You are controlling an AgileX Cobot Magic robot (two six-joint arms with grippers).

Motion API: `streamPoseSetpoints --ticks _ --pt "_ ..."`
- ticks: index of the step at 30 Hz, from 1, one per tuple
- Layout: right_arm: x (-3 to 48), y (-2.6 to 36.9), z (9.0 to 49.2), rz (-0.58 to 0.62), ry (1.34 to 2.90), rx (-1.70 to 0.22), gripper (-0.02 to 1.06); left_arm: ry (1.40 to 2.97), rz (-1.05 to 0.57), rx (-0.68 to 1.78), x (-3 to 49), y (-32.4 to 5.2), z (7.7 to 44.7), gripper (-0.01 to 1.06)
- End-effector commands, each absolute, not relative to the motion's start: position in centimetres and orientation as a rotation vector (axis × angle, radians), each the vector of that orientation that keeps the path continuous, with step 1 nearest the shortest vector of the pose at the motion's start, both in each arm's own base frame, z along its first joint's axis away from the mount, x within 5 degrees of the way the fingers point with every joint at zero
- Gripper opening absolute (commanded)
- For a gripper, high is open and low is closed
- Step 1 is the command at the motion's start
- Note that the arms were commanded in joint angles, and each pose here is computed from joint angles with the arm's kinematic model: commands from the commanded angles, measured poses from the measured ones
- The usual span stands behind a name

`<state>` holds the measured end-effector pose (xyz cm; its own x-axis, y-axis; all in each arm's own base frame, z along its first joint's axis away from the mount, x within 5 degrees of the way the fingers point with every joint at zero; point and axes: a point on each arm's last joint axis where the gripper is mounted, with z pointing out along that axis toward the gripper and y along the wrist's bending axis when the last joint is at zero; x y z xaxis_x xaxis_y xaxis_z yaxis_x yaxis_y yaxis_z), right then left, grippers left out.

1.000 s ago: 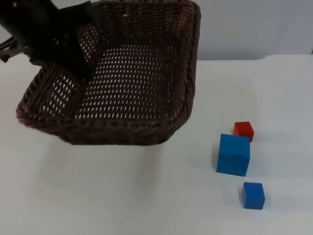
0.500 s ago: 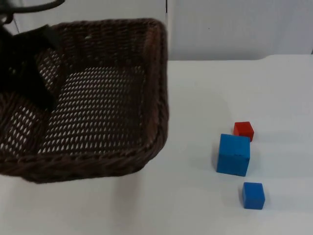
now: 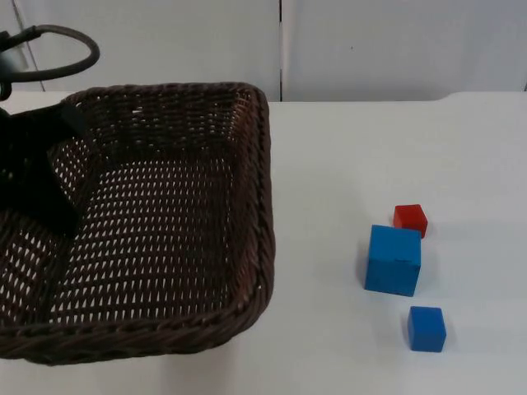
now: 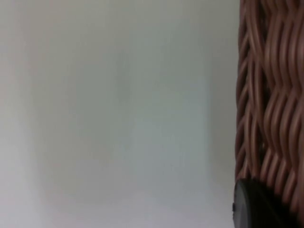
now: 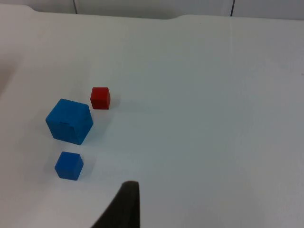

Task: Pick up the basket with the left hand and place the largest block into the basket with the right hand.

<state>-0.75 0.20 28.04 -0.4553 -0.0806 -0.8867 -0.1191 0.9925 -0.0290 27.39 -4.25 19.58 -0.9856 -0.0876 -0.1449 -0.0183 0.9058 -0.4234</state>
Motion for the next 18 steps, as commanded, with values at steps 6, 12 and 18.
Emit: streamPoseSetpoints --ticks 6,12,18 --pt "-0.78 0.19 28.03 0.037 2.042 -0.133 1.05 2.863 -0.672 -0.097 27.45 -4.37 20.24 0.0" --pt "-0.77 0.19 28.05 0.036 2.04 -0.133 1.05 2.863 -0.672 -0.097 27.45 -4.37 20.24 0.0" --pt "-0.76 0.19 28.06 0.051 2.04 -0.109 1.05 2.864 -0.673 -0.096 27.43 -4.38 20.24 0.0"
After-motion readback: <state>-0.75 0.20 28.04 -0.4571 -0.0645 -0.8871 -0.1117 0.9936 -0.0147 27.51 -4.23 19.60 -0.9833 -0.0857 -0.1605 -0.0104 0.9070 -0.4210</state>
